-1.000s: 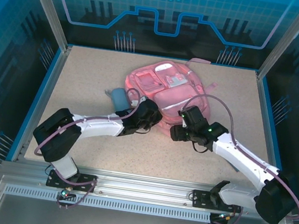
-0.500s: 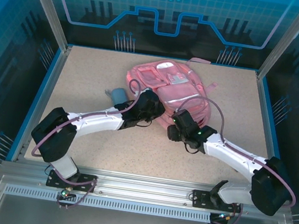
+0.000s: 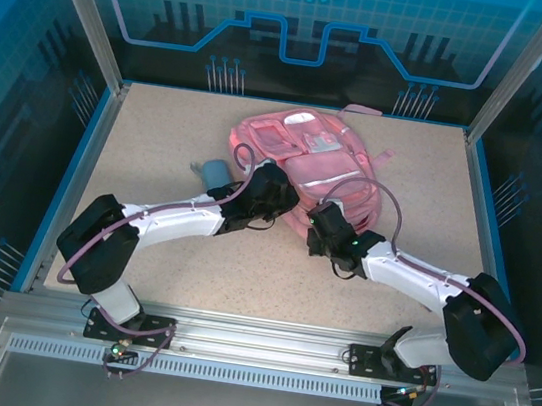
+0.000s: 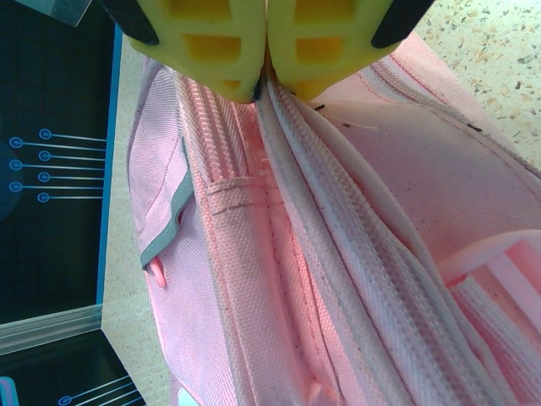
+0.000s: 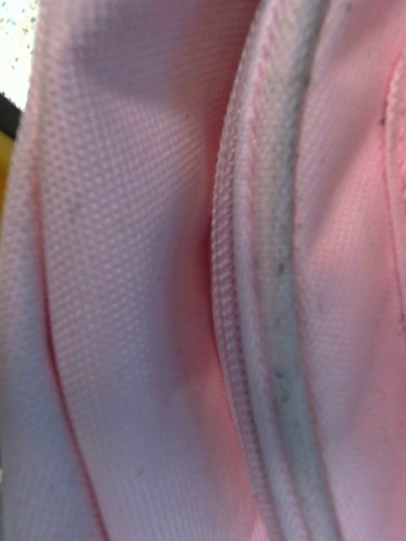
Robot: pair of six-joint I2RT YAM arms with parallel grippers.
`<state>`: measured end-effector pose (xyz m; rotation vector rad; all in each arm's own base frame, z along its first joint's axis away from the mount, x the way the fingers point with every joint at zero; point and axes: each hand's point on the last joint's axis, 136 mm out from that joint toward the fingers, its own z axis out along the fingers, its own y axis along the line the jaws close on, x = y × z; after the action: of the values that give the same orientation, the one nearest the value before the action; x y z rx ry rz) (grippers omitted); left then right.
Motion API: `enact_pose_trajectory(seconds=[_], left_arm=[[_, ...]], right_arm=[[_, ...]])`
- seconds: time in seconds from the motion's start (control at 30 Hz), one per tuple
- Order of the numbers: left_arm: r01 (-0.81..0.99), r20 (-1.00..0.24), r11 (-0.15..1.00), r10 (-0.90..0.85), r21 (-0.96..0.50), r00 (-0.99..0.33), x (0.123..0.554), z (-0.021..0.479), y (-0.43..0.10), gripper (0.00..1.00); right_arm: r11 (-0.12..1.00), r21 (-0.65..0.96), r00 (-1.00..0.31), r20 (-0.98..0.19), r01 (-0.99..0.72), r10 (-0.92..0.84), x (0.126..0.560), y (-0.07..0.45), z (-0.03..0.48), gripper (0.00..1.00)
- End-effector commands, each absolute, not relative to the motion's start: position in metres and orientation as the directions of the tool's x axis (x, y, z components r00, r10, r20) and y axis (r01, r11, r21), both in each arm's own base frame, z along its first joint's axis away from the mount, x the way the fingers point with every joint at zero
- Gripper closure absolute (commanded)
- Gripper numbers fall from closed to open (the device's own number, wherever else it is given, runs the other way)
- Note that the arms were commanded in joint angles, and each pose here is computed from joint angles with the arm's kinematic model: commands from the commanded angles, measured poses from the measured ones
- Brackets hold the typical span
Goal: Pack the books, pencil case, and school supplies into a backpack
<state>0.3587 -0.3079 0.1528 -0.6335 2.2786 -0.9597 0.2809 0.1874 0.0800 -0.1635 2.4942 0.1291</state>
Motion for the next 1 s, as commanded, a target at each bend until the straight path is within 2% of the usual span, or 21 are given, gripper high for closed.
enact_pose_trajectory(seconds=[0.0, 0.1, 0.3, 0.43, 0.63, 0.8, 0.9, 0.97], left_arm=[[-0.097, -0.364, 0.563, -0.645, -0.820, -0.672, 0.372, 0.204, -0.312, 1.00], [-0.101, -0.365, 0.568, -0.644, -0.817, -0.672, 0.372, 0.202, -0.311, 1.00], [-0.106, -0.367, 0.574, -0.643, -0.812, -0.673, 0.371, 0.199, -0.310, 1.00], [-0.113, -0.374, 0.584, -0.645, -0.804, -0.666, 0.372, 0.197, -0.305, 1.00], [-0.147, -0.407, 0.624, -0.652, -0.768, -0.640, 0.377, 0.181, -0.275, 1.00], [-0.194, -0.411, 0.652, -0.651, -0.733, -0.638, 0.373, 0.152, -0.252, 1.00], [-0.203, -0.402, 0.650, -0.653, -0.733, -0.641, 0.371, 0.143, -0.245, 1.00], [-0.204, -0.397, 0.645, -0.656, -0.736, -0.642, 0.369, 0.142, -0.242, 1.00]], right_arm=[[0.991, 0.011, -0.779, -0.620, -0.132, -0.096, 0.284, 0.183, 0.081, 0.95], [0.990, -0.006, -0.780, -0.614, -0.144, -0.118, 0.283, 0.181, 0.079, 0.96], [0.987, -0.022, -0.769, -0.625, -0.158, -0.137, 0.286, 0.182, 0.081, 0.87], [0.990, -0.052, -0.764, -0.631, -0.131, -0.134, 0.286, 0.174, 0.085, 0.99], [0.990, -0.119, -0.771, -0.623, -0.076, -0.135, 0.271, 0.139, 0.091, 1.00], [0.993, -0.100, -0.790, -0.602, -0.064, -0.112, 0.264, 0.113, 0.092, 1.00], [0.994, -0.055, -0.809, -0.579, -0.090, -0.105, 0.266, 0.111, 0.093, 1.00], [0.986, -0.007, -0.815, -0.562, -0.167, -0.142, 0.268, 0.127, 0.095, 1.00]])
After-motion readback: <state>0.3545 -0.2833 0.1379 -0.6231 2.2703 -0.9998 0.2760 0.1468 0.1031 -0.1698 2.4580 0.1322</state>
